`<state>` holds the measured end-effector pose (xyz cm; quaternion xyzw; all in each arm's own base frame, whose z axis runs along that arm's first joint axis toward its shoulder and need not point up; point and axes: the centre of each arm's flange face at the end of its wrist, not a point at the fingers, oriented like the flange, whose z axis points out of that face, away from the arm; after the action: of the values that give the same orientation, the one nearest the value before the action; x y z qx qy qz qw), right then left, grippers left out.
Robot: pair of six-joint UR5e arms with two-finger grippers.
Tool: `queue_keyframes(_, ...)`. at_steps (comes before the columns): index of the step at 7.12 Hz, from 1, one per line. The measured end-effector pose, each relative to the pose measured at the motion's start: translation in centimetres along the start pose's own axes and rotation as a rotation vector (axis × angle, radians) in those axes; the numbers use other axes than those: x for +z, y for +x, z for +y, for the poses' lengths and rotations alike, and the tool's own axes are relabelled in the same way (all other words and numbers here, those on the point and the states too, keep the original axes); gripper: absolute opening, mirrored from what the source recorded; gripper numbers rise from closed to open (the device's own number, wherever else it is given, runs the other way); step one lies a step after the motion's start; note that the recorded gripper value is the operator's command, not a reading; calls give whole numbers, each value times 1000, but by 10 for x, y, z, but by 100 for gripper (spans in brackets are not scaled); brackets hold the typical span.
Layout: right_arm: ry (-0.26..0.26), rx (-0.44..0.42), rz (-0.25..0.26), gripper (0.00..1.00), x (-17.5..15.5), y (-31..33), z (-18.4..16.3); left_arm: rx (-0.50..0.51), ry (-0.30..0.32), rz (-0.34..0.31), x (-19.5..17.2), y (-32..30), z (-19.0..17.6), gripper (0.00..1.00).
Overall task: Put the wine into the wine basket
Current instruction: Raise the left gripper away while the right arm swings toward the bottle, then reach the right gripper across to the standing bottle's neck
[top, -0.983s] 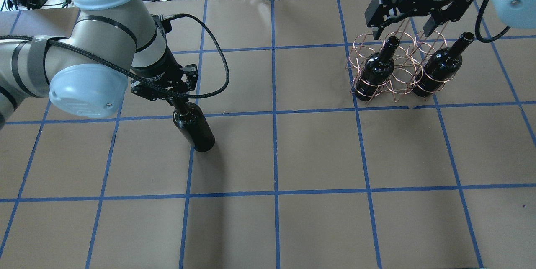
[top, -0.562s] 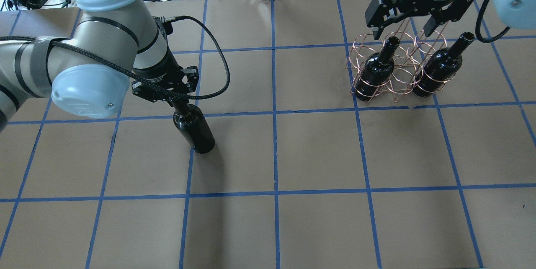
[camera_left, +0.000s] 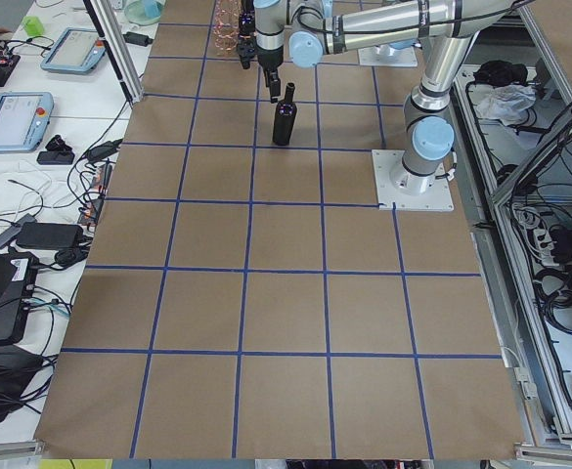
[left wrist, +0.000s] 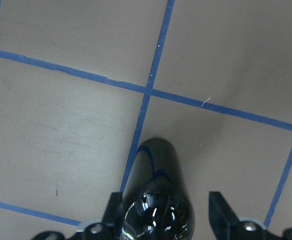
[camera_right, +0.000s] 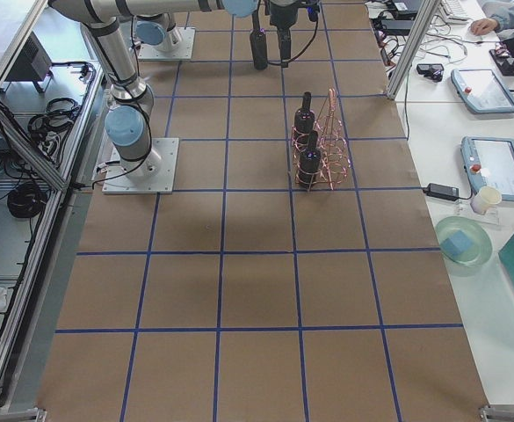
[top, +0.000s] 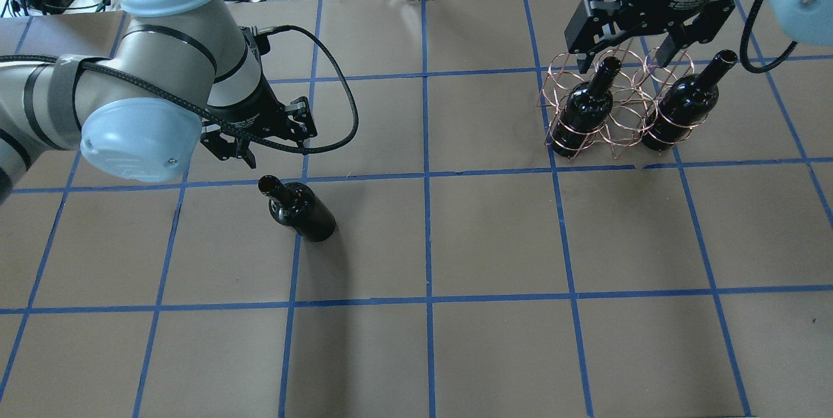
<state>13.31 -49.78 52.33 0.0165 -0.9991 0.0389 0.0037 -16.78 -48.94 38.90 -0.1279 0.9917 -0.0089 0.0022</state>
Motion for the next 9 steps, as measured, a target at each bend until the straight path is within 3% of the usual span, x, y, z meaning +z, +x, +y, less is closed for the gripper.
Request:
queue_keyframes(3,-12,-9,-3,100,4,-1,-1,-10,67,28,-78,-2,-17,100)
queue_keyframes(6,-7,104,-13,100,5,-64,9,58,118,22,-150,-44,-44,100)
queue_keyframes(7,-9,142,-16,100,14,-103,14,71,118,18,-158,-67,-52,100)
queue_keyframes(9,21,298,-34,100,32,-184,18,142,111,-1,-163,-110,-64,100)
